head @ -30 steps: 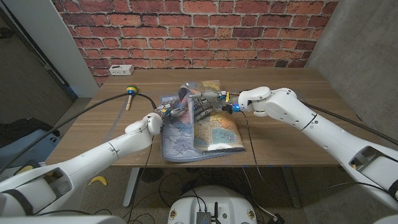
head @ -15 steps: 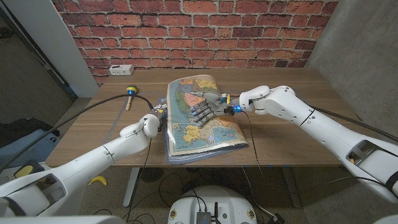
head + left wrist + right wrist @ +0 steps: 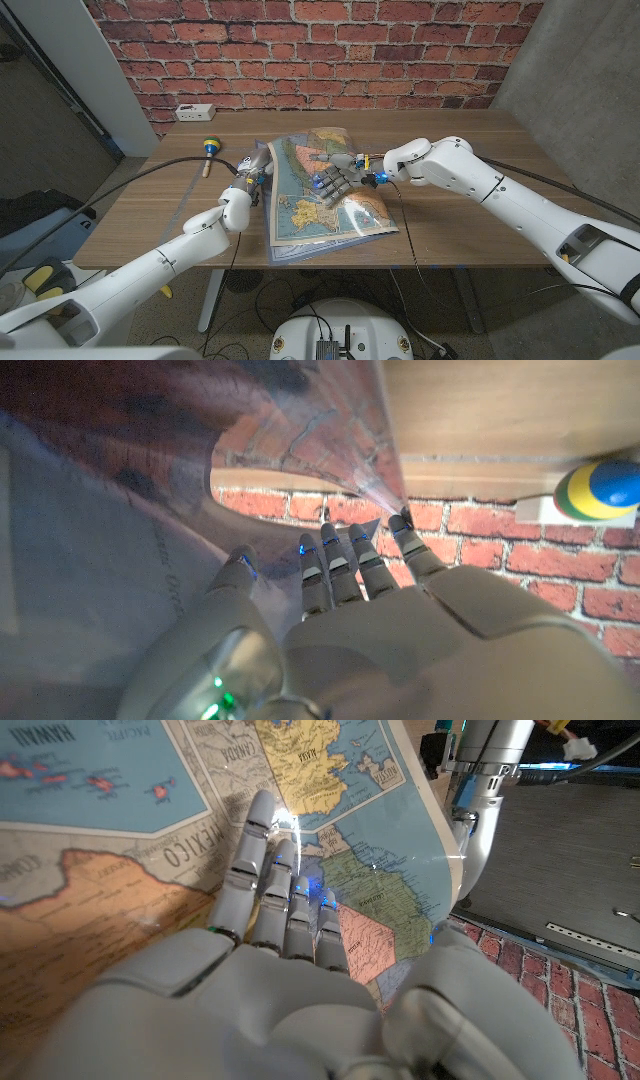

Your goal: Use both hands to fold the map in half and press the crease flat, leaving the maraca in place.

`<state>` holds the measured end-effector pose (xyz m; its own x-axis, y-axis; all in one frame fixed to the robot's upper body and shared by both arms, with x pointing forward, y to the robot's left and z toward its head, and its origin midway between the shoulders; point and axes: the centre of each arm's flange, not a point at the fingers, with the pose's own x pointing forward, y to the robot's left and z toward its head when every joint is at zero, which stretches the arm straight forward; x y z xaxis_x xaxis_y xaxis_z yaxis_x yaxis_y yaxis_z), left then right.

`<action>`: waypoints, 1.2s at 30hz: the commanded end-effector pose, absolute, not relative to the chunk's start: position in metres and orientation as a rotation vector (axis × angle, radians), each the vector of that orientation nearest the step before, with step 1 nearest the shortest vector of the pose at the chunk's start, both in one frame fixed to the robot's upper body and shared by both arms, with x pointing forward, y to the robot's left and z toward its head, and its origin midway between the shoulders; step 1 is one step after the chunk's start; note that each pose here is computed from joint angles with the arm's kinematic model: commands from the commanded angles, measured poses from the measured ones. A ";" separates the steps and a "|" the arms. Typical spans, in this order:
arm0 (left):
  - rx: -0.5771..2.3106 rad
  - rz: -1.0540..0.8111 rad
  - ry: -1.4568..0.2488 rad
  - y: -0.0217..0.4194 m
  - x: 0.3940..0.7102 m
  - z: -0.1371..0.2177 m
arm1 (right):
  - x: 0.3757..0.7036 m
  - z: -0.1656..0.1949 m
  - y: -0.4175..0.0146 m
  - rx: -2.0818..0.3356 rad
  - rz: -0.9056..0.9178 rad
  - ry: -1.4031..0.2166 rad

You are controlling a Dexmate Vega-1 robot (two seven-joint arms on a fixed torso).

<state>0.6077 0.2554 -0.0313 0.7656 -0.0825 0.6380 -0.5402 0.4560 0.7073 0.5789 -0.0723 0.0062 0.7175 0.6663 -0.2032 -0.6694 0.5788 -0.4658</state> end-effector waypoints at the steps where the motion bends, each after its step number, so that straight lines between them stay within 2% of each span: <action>1: 0.909 0.519 -0.966 0.265 0.582 -0.040 | 0.578 0.003 -0.076 -0.602 0.695 0.024; 6: 0.818 0.635 -1.122 0.265 0.574 -0.049 | 0.577 0.002 -0.076 -0.609 0.674 0.034; 16: 0.613 0.737 -1.331 0.268 0.558 -0.063 | 0.575 0.001 -0.075 -0.630 0.642 0.045; 23: 0.568 0.737 -1.369 0.269 0.551 -0.065 | 0.573 0.002 -0.073 -0.641 0.633 0.046; 36: 0.780 0.694 -1.313 0.273 0.565 -0.051 | 0.563 0.001 -0.058 -0.741 0.698 0.092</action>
